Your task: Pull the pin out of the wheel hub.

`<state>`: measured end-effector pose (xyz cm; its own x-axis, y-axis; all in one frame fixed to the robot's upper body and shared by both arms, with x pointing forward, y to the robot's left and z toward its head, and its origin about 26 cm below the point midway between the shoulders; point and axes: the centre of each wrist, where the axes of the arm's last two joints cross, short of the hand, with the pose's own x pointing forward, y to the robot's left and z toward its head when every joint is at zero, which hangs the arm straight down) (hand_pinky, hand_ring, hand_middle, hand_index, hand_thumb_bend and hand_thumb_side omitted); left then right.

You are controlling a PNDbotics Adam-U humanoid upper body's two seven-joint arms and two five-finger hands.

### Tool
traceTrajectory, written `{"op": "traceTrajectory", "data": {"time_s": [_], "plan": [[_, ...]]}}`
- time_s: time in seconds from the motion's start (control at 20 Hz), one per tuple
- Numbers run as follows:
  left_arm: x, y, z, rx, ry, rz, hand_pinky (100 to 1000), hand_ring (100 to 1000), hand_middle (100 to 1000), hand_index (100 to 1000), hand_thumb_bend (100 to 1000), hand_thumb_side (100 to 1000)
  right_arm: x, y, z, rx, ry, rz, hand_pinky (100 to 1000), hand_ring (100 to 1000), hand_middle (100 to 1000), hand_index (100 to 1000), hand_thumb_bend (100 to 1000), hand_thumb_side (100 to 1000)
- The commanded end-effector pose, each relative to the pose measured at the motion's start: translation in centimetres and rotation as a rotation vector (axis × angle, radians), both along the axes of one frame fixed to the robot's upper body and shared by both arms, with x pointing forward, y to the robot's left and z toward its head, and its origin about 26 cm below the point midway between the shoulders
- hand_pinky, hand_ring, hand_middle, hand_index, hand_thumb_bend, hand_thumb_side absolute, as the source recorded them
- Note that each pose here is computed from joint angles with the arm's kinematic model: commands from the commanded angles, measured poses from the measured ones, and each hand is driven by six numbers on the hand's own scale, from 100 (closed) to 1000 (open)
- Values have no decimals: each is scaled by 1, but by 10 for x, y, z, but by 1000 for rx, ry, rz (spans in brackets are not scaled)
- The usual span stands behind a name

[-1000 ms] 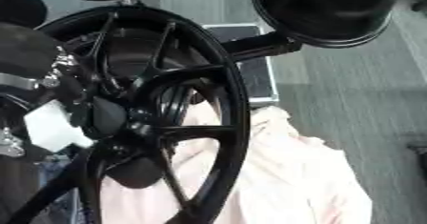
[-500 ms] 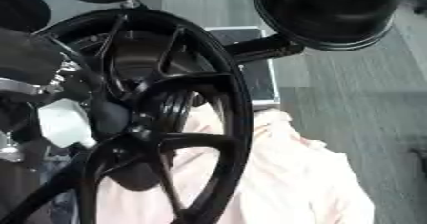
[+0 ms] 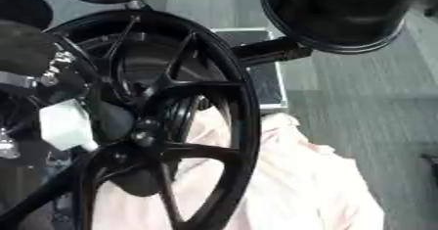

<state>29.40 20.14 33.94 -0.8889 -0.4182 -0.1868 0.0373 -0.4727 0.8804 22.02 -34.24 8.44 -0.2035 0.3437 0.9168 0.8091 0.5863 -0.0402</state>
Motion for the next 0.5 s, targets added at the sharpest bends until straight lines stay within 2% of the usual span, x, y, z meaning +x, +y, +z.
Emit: {"op": "traceTrajectory", "data": {"time_s": [0.05,0.2,0.5], "plan": [[-4,4,9,-5,-18,16,739,633,578,718,592,100,0,0,4,-3,-16,8,599,634,585,687,100,470],[-4,2,9,-10,-7,10,720,595,527,672,577,100,0,1,5,-1,-20,8,599,634,585,687,100,470],[-4,1,7,4,-19,3,661,476,379,523,536,100,1,1,5,2,-25,7,599,635,584,687,100,470]]}}
